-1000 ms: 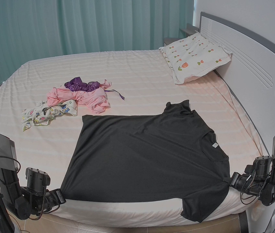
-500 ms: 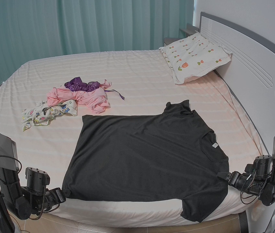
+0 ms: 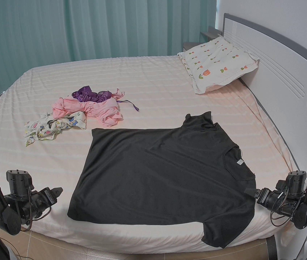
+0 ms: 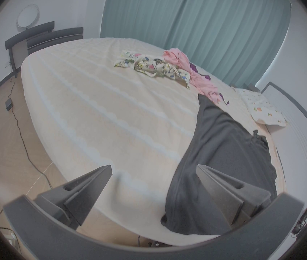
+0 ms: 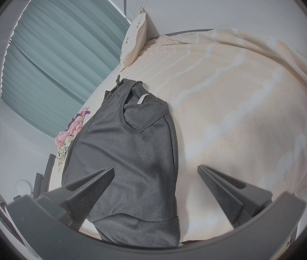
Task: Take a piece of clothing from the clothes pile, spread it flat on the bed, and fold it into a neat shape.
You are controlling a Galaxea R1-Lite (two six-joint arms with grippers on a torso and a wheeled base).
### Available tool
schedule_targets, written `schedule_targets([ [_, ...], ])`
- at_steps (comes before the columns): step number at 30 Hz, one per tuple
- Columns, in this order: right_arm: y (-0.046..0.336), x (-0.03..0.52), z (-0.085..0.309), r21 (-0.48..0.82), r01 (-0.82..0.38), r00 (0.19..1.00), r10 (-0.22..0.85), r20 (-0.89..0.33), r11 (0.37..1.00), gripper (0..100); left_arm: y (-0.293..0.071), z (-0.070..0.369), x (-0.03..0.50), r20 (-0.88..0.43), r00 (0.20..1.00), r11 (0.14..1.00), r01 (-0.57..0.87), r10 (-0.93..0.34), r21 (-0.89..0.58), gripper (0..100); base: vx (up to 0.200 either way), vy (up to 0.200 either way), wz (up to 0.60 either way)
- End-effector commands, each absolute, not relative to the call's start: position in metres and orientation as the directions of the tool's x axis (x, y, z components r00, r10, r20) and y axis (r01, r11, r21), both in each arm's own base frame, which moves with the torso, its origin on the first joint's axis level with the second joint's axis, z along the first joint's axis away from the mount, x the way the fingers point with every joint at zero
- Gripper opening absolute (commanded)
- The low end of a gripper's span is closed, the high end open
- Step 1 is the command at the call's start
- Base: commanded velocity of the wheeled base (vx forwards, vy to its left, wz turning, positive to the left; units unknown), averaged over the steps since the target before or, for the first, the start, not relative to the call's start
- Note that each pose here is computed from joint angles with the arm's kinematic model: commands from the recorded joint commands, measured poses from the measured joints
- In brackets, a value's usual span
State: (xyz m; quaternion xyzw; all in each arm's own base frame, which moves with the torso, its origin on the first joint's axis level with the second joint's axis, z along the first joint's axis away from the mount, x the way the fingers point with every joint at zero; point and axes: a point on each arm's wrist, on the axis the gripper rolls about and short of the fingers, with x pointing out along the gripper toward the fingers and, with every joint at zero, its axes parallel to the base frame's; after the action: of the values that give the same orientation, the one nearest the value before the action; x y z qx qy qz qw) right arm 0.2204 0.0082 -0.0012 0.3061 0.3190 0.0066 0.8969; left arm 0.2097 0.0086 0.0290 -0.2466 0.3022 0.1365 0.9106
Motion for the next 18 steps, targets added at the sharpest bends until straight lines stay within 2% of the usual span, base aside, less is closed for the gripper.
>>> schedule_targets([
  [1,0.009,0.217,-0.001,0.553,0.184,0.793,0.209,-0.572,0.813,100,0.021,0.040,0.215,-0.569,0.812,0.828,-0.404,0.129,-0.388,100,0.000,0.000,0.00],
  [5,0.009,0.217,-0.001,0.553,0.183,0.793,0.211,-0.572,0.813,100,0.029,0.043,0.220,-0.549,0.828,0.818,-0.391,0.112,-0.423,100,0.000,0.000,0.00],
  [7,0.009,0.217,-0.002,0.552,0.187,0.789,0.211,-0.577,0.813,100,0.029,0.045,0.219,-0.539,0.841,0.819,-0.344,0.051,-0.459,100,0.000,0.000,0.00],
  [16,0.009,0.217,-0.002,0.552,0.186,0.788,0.212,-0.578,0.813,100,0.029,0.046,0.226,-0.526,0.850,0.768,-0.361,0.037,-0.529,100,0.000,0.000,0.00],
  [18,0.009,0.217,-0.002,0.552,0.186,0.788,0.212,-0.578,0.813,100,0.029,0.047,0.226,-0.524,0.851,0.768,-0.360,0.037,-0.530,100,0.000,0.200,0.00],
])
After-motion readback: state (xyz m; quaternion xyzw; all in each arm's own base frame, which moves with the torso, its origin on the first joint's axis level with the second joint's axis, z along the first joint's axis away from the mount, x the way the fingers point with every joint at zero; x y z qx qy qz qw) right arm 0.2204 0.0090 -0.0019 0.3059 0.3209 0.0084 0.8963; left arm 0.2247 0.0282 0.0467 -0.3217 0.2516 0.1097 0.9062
